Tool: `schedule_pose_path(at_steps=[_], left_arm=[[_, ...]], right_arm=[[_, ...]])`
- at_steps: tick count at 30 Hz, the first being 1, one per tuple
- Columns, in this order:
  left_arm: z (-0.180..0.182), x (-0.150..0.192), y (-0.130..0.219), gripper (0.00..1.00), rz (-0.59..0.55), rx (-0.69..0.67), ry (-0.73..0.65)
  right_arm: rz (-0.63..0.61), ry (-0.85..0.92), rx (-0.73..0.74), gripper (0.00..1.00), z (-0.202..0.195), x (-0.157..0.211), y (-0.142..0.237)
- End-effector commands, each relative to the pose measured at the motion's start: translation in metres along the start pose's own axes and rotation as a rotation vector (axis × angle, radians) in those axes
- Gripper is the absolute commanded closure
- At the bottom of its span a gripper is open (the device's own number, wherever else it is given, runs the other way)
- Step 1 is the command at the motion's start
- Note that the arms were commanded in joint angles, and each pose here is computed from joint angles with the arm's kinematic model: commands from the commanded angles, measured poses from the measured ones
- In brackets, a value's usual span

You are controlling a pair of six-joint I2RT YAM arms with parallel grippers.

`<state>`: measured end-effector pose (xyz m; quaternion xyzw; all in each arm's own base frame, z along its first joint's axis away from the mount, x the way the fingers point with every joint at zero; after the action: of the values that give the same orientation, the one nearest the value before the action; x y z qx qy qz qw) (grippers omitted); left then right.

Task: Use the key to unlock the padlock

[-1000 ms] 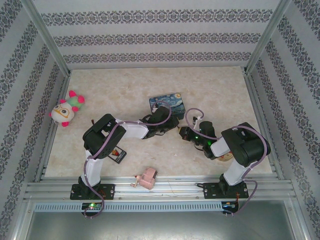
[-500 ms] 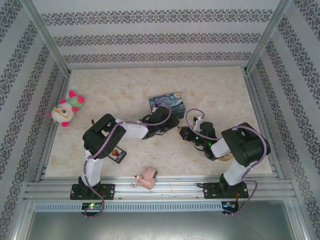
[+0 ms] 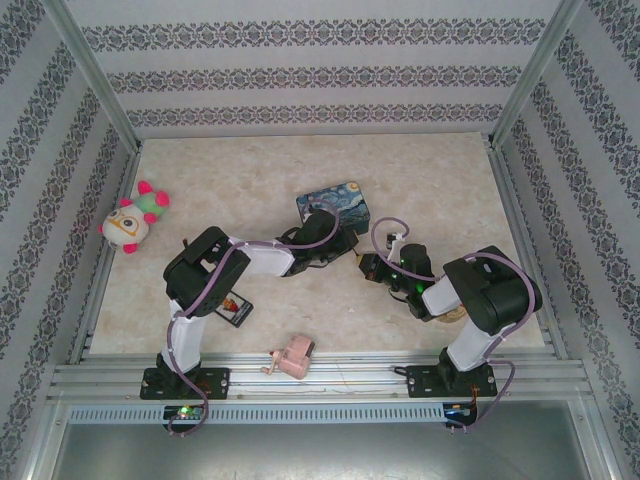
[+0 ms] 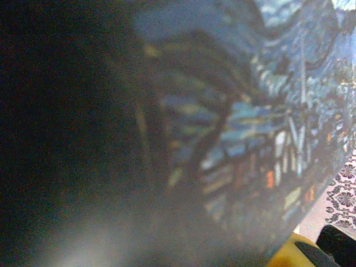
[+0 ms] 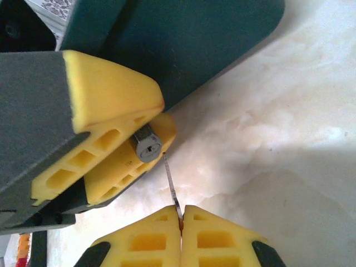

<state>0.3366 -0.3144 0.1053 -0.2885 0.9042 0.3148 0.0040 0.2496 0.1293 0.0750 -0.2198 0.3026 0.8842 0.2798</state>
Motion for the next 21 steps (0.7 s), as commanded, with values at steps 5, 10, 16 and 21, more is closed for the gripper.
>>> schedule_pose_path(at_steps=[5, 10, 16, 21], left_arm=[[-0.008, -0.008, 0.007, 0.89, 0.013, 0.064, 0.073], [-0.008, -0.008, 0.006, 0.89, 0.016, 0.062, 0.07], [-0.009, -0.008, 0.006, 0.89, 0.018, 0.068, 0.066], [-0.009, -0.007, 0.006, 0.89, 0.021, 0.073, 0.066]], right_arm=[[-0.017, 0.035, -0.026, 1.0, 0.004, 0.003, 0.006], [-0.048, 0.053, -0.034, 1.0, 0.008, 0.0, 0.012], [-0.083, 0.078, -0.031, 1.0, 0.015, -0.006, 0.018], [-0.088, 0.083, -0.025, 1.0, 0.016, -0.013, 0.014]])
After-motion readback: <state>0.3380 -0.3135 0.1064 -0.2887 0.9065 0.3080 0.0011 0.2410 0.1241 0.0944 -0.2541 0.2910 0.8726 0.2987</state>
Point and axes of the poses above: each hand's point on the last joint's axis, 136 mm out from that joint toward the fingers, its own y axis back along the fingers, its own z axis along the line the jaws close on, x = y × z, the point moved 9 cm from there along y, back along the fingers, and after that the axes turned 4 degrees about y, right-handed, at the moved point
